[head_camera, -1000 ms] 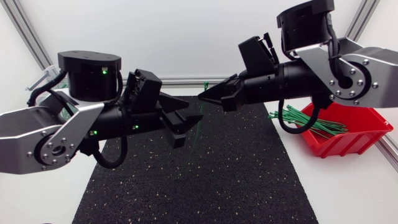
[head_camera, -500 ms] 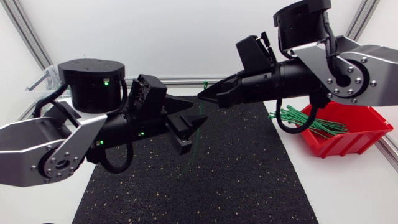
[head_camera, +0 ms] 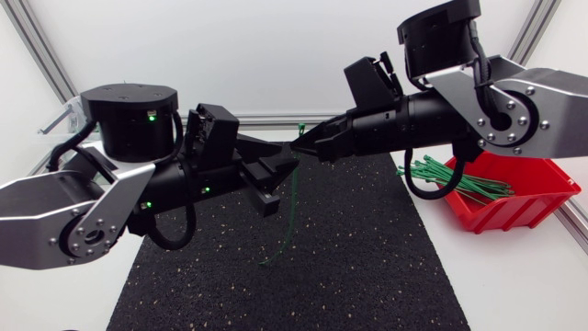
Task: Take a green cable tie from the red box, thread the tail through the head to close it, then place it in the transparent bin on the left.
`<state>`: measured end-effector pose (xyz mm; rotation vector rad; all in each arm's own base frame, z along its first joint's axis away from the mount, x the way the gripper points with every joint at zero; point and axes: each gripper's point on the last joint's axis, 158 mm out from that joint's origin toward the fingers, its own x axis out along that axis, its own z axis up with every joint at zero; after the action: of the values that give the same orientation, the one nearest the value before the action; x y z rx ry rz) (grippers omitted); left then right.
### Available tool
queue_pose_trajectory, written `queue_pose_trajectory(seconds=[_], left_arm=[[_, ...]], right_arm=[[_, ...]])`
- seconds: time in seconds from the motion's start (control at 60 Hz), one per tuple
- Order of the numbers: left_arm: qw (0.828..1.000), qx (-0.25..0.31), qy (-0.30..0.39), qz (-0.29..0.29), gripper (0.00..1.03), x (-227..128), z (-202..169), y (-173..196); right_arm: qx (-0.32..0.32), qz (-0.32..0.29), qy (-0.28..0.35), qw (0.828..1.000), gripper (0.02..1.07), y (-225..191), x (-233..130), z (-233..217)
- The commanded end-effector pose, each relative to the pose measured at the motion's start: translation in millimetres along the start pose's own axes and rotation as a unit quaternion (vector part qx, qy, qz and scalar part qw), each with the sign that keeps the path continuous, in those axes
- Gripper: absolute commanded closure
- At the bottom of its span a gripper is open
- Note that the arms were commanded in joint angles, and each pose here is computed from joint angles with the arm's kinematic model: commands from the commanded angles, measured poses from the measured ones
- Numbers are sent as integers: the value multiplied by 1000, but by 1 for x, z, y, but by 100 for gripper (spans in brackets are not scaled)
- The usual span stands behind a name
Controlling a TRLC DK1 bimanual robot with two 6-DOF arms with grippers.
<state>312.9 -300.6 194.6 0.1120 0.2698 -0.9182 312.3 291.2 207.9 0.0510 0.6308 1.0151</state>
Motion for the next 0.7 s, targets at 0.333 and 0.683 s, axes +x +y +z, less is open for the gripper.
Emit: queue_pose_trajectory(seconds=[0.333, 0.683], left_arm=[[1000, -10, -13, -2, 73, 6, 11, 0], [1000, -7, -15, -10, 100, 7, 13, -7]], right_arm=[[8, 10, 1, 1000, 101, 11, 4, 4], [8, 9, 2, 1000, 101, 12, 4, 3]])
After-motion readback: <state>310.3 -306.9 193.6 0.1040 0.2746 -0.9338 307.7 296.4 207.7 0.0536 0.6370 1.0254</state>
